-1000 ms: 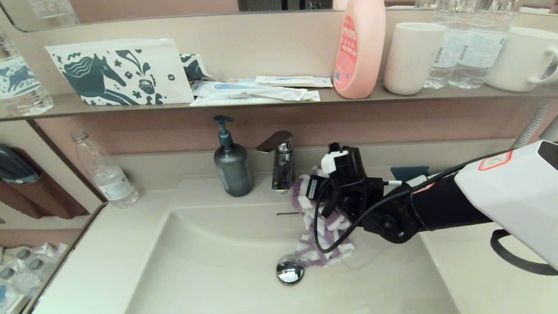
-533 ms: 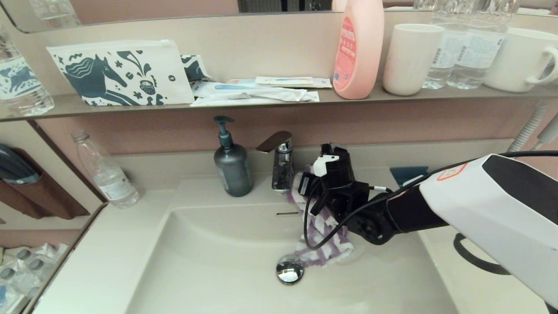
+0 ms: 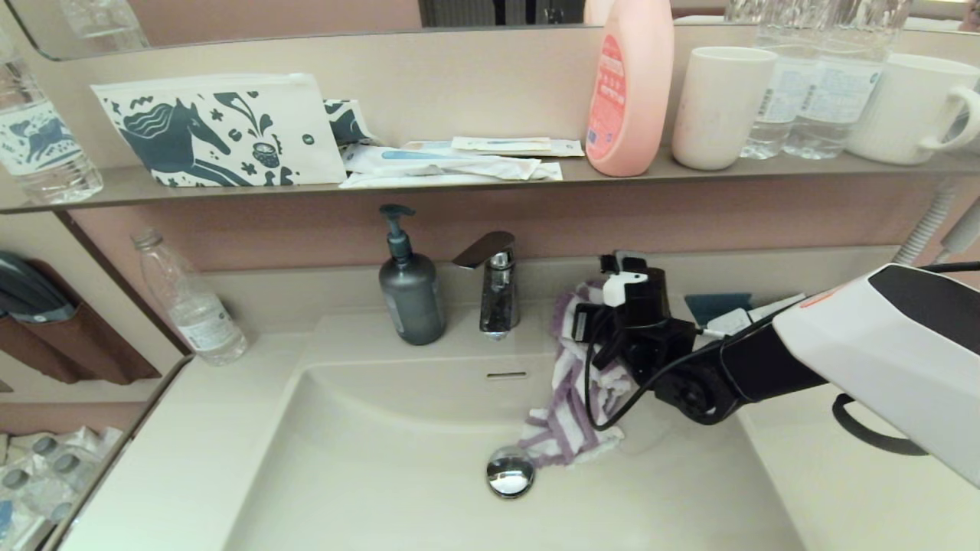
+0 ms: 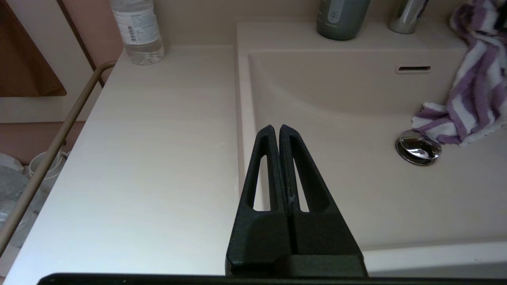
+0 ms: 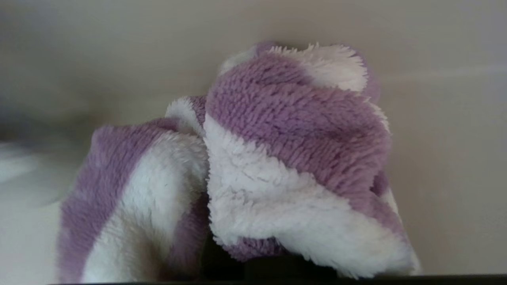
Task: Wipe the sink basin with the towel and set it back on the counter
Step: Wipe the sink
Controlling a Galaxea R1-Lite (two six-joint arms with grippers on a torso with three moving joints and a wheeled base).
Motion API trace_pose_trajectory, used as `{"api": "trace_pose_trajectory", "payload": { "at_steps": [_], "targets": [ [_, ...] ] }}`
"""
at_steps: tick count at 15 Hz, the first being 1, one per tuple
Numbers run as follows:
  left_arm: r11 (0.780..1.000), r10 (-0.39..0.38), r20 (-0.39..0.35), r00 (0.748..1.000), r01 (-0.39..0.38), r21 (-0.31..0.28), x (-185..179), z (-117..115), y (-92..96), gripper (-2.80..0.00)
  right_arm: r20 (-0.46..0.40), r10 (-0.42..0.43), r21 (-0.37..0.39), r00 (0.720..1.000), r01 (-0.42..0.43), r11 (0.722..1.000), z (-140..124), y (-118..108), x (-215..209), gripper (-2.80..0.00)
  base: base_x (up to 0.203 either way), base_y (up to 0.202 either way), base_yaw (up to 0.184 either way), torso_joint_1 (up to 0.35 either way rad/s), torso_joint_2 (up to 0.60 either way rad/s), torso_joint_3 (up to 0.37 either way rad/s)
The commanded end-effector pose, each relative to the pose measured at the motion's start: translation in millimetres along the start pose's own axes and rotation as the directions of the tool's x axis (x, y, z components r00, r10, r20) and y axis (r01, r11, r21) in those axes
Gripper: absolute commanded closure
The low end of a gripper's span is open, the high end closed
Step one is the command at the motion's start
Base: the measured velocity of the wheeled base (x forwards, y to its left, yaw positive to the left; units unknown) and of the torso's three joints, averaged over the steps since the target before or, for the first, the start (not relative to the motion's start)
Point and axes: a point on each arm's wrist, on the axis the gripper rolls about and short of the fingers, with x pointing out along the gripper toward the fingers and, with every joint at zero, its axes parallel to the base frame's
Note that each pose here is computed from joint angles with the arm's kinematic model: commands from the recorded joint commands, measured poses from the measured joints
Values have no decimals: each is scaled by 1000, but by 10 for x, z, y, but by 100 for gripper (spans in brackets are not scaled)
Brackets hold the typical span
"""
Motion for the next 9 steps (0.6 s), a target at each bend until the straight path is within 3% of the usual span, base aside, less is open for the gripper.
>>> {"api": "trace_pose_trajectory", "payload": {
  "at_steps": [1,5,9],
  "targets": [
    [1000,0,-1,1000,0,0,1,0,0,0,3,-68,-18,998,68,998,9,-324,16,0,0,0,0,0,0,0],
    [1000,0,-1,1000,0,0,1,0,0,0,-4,-136,-19,991,136,991,132,-847,-175,0,0,0,0,0,0,0],
    [1000,0,-1,1000,0,0,1,0,0,0,-14,-156,-16,988,156,988,158,-991,-299,0,0,0,0,0,0,0]
  ]
}}
